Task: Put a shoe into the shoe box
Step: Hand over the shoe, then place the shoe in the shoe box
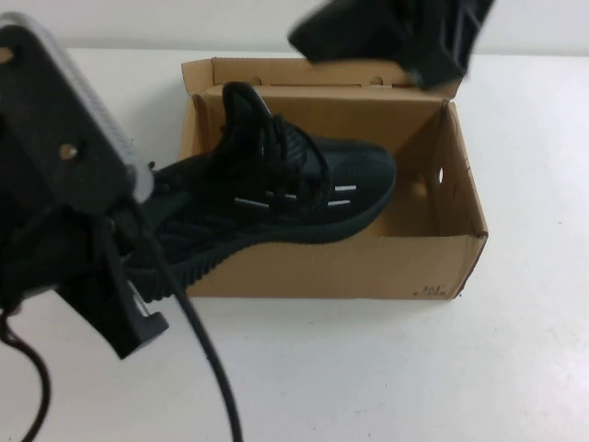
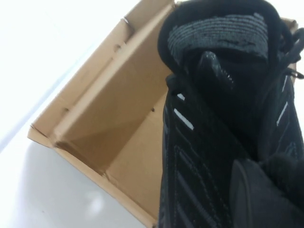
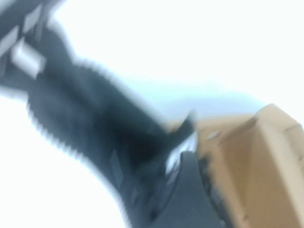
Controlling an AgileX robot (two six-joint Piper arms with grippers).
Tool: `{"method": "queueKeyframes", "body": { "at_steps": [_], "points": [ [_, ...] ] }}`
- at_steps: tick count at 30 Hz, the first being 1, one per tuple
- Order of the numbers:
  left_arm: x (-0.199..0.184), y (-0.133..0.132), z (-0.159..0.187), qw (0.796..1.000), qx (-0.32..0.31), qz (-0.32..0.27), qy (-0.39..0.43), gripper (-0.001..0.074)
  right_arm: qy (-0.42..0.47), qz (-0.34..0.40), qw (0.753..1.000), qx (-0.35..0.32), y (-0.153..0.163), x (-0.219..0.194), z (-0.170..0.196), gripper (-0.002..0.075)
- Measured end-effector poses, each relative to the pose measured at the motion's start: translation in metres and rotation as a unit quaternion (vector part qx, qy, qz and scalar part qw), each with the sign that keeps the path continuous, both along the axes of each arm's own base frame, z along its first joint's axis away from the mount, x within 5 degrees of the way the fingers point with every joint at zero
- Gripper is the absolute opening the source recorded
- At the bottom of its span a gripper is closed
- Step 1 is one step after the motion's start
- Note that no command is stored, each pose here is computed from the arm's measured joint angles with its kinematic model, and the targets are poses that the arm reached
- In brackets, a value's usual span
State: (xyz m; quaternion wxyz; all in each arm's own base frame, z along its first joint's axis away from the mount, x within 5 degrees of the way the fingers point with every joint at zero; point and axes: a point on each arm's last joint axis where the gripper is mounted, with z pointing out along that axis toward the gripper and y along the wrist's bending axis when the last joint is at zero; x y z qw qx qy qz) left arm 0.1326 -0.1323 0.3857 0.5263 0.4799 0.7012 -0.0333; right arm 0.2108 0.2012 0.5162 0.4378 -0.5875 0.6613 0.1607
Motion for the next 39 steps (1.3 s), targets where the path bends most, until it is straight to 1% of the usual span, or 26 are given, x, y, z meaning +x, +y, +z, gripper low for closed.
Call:
{"method": "queueKeyframes", "body": {
  "at_steps": [3, 7, 11, 15, 21, 29, 33, 39],
  "points": [
    [-0.004, 0.005, 0.004, 1.000, 0.004, -0.006, -0.011, 0.0021, 0.014, 0.014, 0.999, -0.032, -0.003, -0.004, -0.019, 0.0447],
    [-0.006, 0.006, 0.002, 1.000, 0.018, -0.012, -0.005, 0.0021, 0.049, 0.022, 0.996, -0.071, -0.003, -0.004, -0.050, 0.0446],
    [-0.008, 0.007, 0.000, 0.999, 0.028, -0.021, 0.001, 0.0021, 0.075, 0.032, 0.993, -0.085, -0.001, -0.003, -0.067, 0.0446],
    [-0.013, 0.008, 0.002, 0.999, 0.020, -0.035, 0.010, 0.0021, 0.097, 0.063, 0.990, -0.077, 0.005, -0.006, -0.078, 0.0446],
    [-0.021, 0.009, 0.001, 0.998, 0.017, -0.058, 0.035, 0.0021, 0.103, 0.073, 0.990, -0.069, 0.006, -0.008, -0.080, 0.0456],
    [-0.023, 0.007, 0.001, 0.997, 0.006, -0.069, 0.045, 0.0021, 0.108, 0.073, 0.990, -0.061, 0.007, -0.009, -0.079, 0.0548],
    [-0.026, 0.004, 0.001, 0.995, -0.001, -0.083, 0.054, 0.0021, 0.122, 0.072, 0.989, -0.052, 0.009, -0.009, -0.079, 0.0562],
    [-0.029, 0.006, 0.003, 0.995, -0.009, -0.088, 0.053, 0.0021, 0.152, 0.057, 0.985, -0.054, 0.015, -0.001, -0.089, 0.0566]
  ]
}}
